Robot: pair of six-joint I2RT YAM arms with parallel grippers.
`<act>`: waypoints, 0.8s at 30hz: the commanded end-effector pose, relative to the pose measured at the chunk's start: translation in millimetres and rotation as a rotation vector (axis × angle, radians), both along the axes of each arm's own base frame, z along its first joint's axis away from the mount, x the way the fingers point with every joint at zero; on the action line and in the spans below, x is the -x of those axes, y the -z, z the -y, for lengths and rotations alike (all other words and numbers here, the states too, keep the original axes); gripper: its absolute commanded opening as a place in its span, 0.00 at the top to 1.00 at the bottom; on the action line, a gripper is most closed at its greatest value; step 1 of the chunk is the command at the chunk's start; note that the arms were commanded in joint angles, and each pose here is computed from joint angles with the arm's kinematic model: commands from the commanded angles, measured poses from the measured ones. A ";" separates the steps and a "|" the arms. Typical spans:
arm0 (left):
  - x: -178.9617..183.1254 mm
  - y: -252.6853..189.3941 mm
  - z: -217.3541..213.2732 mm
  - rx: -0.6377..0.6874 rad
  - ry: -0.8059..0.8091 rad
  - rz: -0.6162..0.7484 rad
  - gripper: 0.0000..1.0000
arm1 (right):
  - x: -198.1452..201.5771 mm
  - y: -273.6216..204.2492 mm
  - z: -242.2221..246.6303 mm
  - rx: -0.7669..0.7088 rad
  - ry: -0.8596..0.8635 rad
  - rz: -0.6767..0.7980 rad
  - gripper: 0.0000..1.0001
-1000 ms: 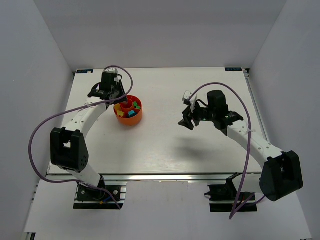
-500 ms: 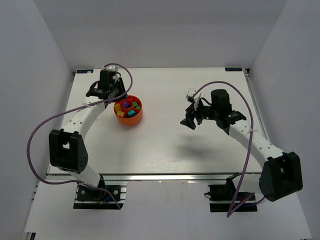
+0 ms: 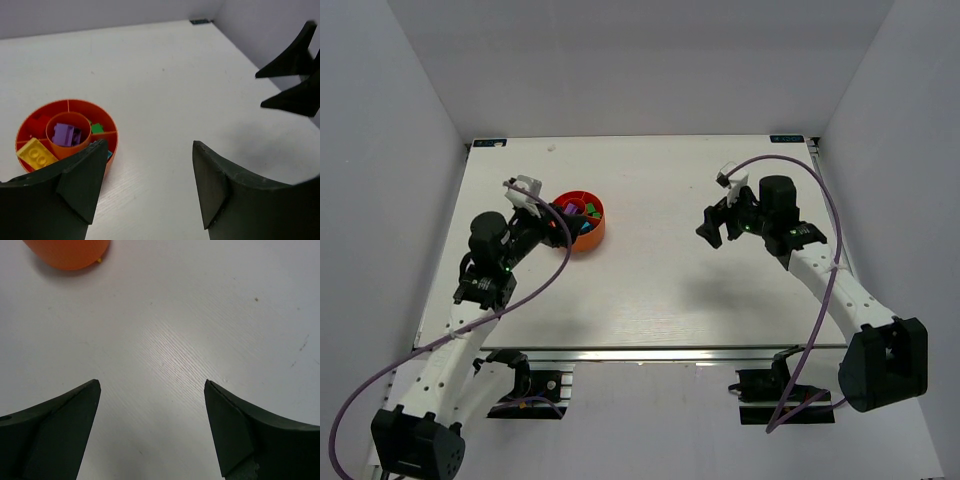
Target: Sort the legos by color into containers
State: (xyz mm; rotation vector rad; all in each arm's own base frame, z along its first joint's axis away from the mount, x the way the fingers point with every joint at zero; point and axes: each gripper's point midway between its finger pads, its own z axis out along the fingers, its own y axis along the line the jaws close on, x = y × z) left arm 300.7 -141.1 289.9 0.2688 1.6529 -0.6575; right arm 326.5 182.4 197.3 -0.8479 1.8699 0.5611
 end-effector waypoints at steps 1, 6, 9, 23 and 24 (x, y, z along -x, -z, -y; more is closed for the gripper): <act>7.8 26.9 6.4 -0.074 0.079 0.023 0.22 | -5.5 2.0 16.8 0.040 0.100 -0.039 0.11; 23.6 36.5 6.1 -0.134 0.103 0.073 0.20 | 5.3 5.2 27.7 0.043 0.123 -0.023 0.11; 26.2 41.5 1.1 -0.160 0.076 0.059 0.19 | 7.4 2.2 34.6 0.025 0.149 0.034 0.11; 22.3 49.0 -11.0 -0.177 0.001 0.047 0.04 | 6.6 -0.7 74.0 -0.036 0.283 0.067 0.11; 22.4 49.3 -11.5 -0.176 -0.002 0.045 0.03 | 5.9 -2.5 74.7 -0.042 0.288 0.069 0.11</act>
